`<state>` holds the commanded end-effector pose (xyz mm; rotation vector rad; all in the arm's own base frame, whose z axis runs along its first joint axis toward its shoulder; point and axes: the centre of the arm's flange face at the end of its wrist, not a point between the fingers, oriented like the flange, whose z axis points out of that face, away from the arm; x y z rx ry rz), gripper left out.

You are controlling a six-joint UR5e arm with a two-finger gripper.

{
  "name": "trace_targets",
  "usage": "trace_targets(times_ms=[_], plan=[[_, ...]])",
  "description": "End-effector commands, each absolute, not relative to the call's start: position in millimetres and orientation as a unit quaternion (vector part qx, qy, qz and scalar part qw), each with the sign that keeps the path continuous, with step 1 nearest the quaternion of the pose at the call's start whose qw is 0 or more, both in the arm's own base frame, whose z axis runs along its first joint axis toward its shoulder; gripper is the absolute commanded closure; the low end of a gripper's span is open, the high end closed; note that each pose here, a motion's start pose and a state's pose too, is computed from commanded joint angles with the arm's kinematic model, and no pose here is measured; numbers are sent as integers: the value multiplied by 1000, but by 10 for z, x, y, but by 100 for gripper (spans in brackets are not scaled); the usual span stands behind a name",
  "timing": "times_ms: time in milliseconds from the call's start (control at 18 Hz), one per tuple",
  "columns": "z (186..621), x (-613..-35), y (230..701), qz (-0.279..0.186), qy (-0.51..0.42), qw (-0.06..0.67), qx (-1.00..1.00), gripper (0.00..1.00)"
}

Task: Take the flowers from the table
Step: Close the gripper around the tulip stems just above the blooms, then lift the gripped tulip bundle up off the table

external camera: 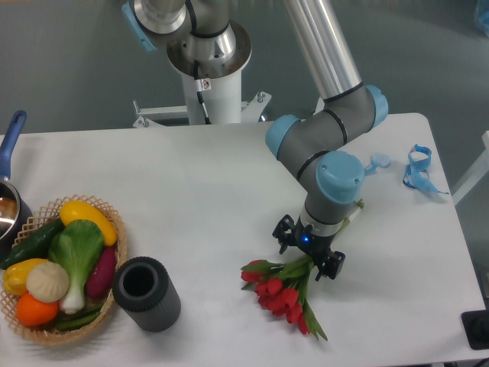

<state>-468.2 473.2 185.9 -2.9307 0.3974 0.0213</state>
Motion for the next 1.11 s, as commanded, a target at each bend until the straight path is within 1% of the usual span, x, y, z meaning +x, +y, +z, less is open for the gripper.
trace_targets(times_ms=[111,167,222,278,389,500,611,722,1000,1111], plan=[[1839,-4669,4722,7,134,91,-987,28],[1852,-4657,4726,7,135,91,-987,39],[1877,-4652,4735,8,131,92,-987,55],[1899,-4673,4750,10,126,94,-988,60],[1938,-4684,4759,13,125,96,-987,66],[1965,-4693,4756,14,122,99,-988,76],[2062,-4738,4756,21,114,105,-988,76],[2398,-4748,4768,39,110,128,-985,76],[3398,-4557,4824,50,81,248,-964,76],[3800,-4428,4870,28,54,315,-947,76]])
